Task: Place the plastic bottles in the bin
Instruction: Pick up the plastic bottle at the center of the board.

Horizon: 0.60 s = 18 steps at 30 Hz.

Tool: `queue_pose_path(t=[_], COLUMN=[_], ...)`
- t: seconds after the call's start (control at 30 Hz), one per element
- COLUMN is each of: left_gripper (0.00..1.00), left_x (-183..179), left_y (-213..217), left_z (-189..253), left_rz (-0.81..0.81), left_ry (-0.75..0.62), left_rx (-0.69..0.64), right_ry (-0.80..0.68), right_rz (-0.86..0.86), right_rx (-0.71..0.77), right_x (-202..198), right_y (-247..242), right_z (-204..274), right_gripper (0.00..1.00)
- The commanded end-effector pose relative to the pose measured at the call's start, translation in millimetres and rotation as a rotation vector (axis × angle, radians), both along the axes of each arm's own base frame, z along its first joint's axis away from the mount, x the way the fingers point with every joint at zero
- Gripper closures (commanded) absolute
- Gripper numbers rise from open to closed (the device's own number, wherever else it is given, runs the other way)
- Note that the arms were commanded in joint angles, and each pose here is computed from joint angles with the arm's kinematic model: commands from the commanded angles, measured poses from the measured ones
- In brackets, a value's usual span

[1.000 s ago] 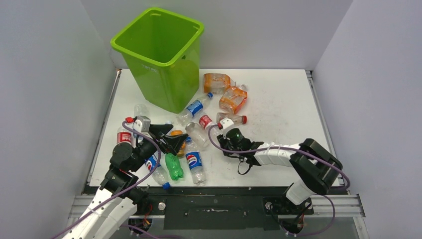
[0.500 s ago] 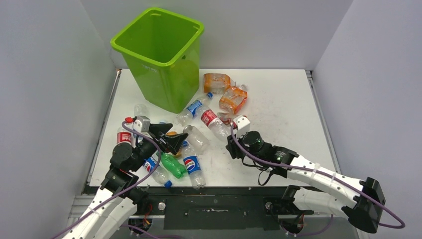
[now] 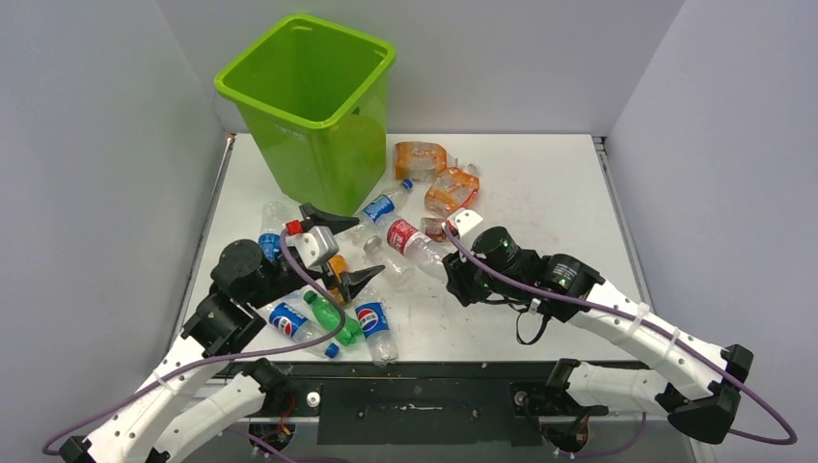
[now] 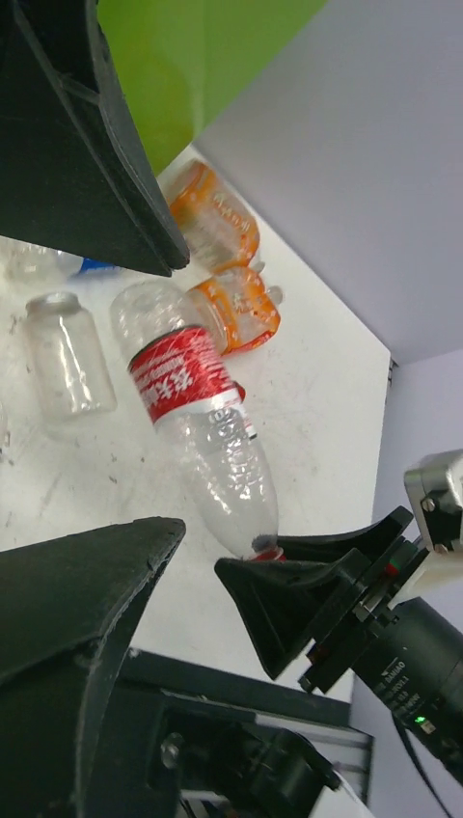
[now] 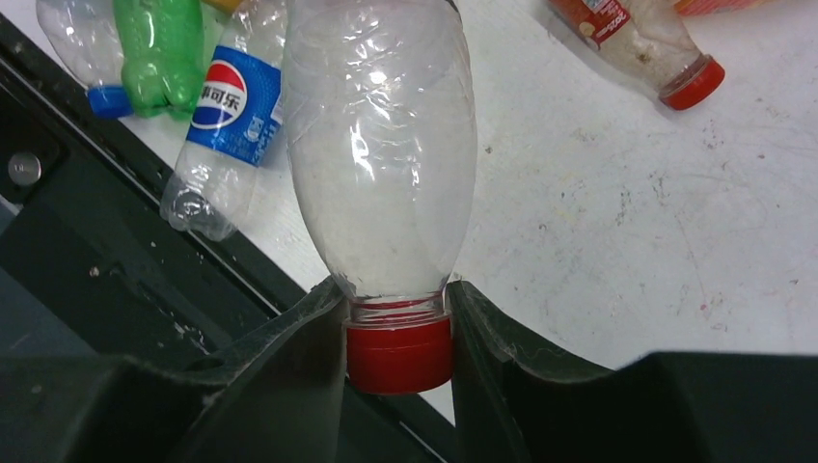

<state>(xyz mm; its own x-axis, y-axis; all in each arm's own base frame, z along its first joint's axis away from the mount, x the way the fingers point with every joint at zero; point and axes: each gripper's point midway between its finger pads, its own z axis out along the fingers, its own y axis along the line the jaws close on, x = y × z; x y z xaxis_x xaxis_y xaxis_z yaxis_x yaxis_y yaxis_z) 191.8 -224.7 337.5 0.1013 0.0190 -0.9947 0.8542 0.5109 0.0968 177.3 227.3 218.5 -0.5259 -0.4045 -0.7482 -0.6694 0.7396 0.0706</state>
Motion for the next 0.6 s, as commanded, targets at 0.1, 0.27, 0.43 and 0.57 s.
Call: queue_pose_path(t=[0.1, 0.27, 0.43, 0.57], left_gripper=[0.04, 0.04, 0.04, 0.04], left_x=[2, 0, 3, 10], left_y=[-11, -33, -51, -59], left_z=[-14, -33, -53, -56], left_rz=[-0.104, -0.173, -0.211, -0.196], left_ry=[-0.258, -0.301, -0.333, -0.357], left_rx=[0.402, 0.576, 0.686, 0.707], right_ry=[0.058, 0.062, 0.07, 0.066], right_rz=[0.109, 0.203, 0.274, 0.276], right_rx=[-0.028, 0.042, 0.11, 0.12], right_x=[-22, -35, -46, -48], right_y=[-3, 9, 17, 16], right_z=[17, 34, 49, 53], right_gripper=[0.95, 0.95, 0.95, 0.95])
